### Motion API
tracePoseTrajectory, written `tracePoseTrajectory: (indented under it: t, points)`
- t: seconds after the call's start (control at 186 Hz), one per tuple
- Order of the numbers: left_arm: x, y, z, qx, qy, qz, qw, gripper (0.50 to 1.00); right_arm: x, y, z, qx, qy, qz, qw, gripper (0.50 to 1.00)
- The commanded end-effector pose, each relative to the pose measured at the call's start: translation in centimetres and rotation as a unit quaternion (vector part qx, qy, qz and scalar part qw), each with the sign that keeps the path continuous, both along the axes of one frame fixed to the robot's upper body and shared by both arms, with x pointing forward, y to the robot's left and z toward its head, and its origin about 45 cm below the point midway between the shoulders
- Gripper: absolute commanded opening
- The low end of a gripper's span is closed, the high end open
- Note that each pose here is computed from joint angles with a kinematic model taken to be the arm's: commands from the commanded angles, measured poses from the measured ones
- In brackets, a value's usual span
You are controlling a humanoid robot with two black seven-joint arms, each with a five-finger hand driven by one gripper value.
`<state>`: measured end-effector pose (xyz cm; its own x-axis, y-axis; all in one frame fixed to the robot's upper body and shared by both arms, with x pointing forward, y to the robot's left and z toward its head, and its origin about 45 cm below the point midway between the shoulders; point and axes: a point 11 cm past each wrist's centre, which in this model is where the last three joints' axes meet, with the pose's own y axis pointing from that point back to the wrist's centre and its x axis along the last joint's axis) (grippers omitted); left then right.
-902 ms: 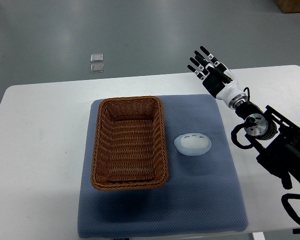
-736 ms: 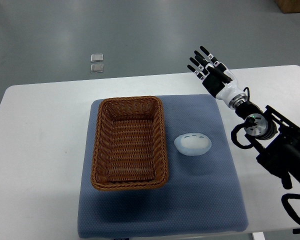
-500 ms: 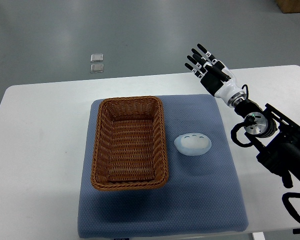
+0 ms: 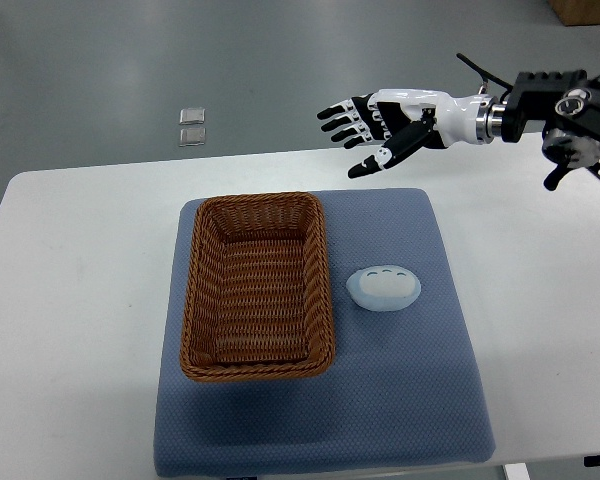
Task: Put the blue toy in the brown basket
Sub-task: 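Move the right hand over the white egg-shaped toy and lower it, then close the right hand's fingers around the white egg-shaped toy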
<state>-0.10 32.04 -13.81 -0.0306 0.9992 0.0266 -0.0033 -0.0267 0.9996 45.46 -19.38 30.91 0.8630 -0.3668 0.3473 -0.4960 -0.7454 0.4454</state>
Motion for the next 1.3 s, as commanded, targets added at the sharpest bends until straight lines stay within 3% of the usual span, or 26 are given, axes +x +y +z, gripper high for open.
tracePoseTrajectory:
  t: [0.0,0.204,0.564,0.757,1.295]
  points:
    - [0.0,-0.1,0.0,-0.002,0.0,-0.002,1.0,1.0,-1.3,0.8,1.8,-0.136,-0.023,0.069,0.988,0.907]
    - [0.1,-0.1,0.0,-0.004,-0.001,-0.002,1.0,1.0,-4.5,3.3,2.0,-0.282,-0.04,0.147,0.947,0.903]
    - [0.0,-0.1,0.0,-0.004,0.0,-0.002,1.0,1.0,-5.6,2.7,-0.5,-0.293,-0.048,0.121,0.947,0.879]
    - [0.0,0.0,0.0,-0.003,0.0,-0.002,1.0,1.0,-7.1,1.3,-2.7,-0.279,-0.027,0.11,0.954,0.872]
    - [-0.1,0.1,0.0,0.0,0.001,-0.002,1.0,1.0,-7.9,0.0,-8.1,-0.276,-0.028,0.067,0.958,0.86]
